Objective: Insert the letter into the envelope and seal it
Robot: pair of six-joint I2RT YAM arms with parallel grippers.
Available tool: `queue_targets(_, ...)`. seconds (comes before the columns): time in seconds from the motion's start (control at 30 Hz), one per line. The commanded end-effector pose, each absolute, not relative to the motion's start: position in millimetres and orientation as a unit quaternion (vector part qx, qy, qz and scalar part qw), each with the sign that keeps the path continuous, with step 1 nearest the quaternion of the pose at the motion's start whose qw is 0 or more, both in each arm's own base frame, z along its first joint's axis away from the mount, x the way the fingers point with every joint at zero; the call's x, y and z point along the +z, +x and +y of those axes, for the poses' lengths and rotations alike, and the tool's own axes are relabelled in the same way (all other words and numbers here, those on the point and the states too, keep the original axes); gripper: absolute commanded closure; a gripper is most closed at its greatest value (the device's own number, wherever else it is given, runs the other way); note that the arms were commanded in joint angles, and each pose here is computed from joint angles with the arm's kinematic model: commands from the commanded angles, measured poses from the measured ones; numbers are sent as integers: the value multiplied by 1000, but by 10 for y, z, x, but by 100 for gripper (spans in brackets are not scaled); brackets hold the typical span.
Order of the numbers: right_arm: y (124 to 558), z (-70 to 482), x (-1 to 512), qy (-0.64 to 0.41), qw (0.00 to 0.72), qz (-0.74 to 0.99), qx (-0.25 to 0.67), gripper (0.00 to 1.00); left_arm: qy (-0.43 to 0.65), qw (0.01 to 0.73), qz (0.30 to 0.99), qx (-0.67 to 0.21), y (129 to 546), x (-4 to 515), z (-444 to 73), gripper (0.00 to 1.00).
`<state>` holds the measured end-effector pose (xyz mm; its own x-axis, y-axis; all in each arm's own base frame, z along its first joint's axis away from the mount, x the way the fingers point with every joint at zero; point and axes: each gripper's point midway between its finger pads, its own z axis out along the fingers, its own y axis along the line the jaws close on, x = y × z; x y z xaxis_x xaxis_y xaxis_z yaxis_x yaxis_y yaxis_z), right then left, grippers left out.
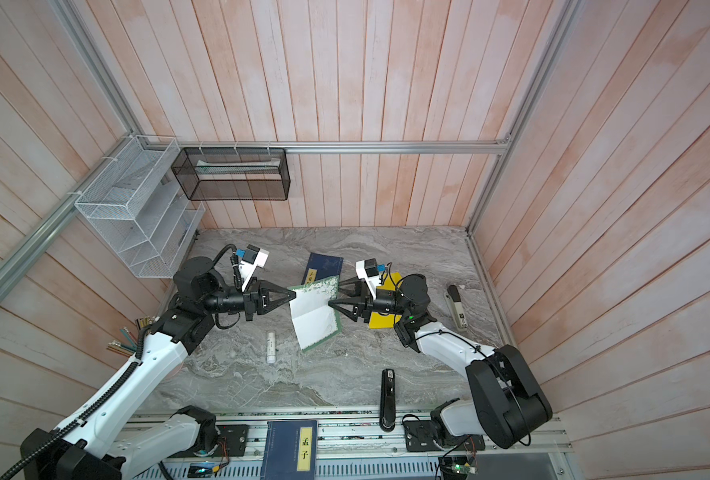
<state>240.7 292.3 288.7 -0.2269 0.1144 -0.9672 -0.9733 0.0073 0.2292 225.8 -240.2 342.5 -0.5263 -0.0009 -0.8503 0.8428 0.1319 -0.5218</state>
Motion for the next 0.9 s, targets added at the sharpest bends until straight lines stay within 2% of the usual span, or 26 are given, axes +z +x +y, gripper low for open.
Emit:
queue_targets(0.0, 2385, 2956, 2947, -415, 468, 520, 582, 53, 333, 374, 643, -580, 2196, 3476, -2391, 100)
queue_targets(0.27, 2347, 2929, 3037, -409, 472, 515, 587, 82, 319, 379, 658, -567, 2272, 3401, -2380, 98)
queue_targets(0.33, 2338, 2916, 3070, -405, 474, 517, 588, 88, 314, 388, 664, -557, 2300, 3385, -2367, 81)
queue_targets(0.43, 2330, 2888, 3118, -394, 480, 519, 587, 99, 307, 400, 671, -545, 2332, 3362, -2343, 69)
queue_targets(0.53, 2303, 2858, 3164, -385, 484, 520, 589, 100, 300, 407, 674, -539, 2357, 3339, -2328, 61)
queue_targets(0.63, 2269, 2828, 3198, -378, 486, 521, 592, 100, 289, 413, 681, -530, 2405, 3286, -2311, 45)
queue_targets(0.7, 2232, 2813, 3219, -377, 482, 520, 595, 100, 286, 414, 682, -530, 2409, 3252, -2307, 42)
queue_targets(0.87, 2176, 2815, 3196, -378, 468, 529, 599, 100, 281, 418, 675, -539, 2421, 3245, -2318, 41)
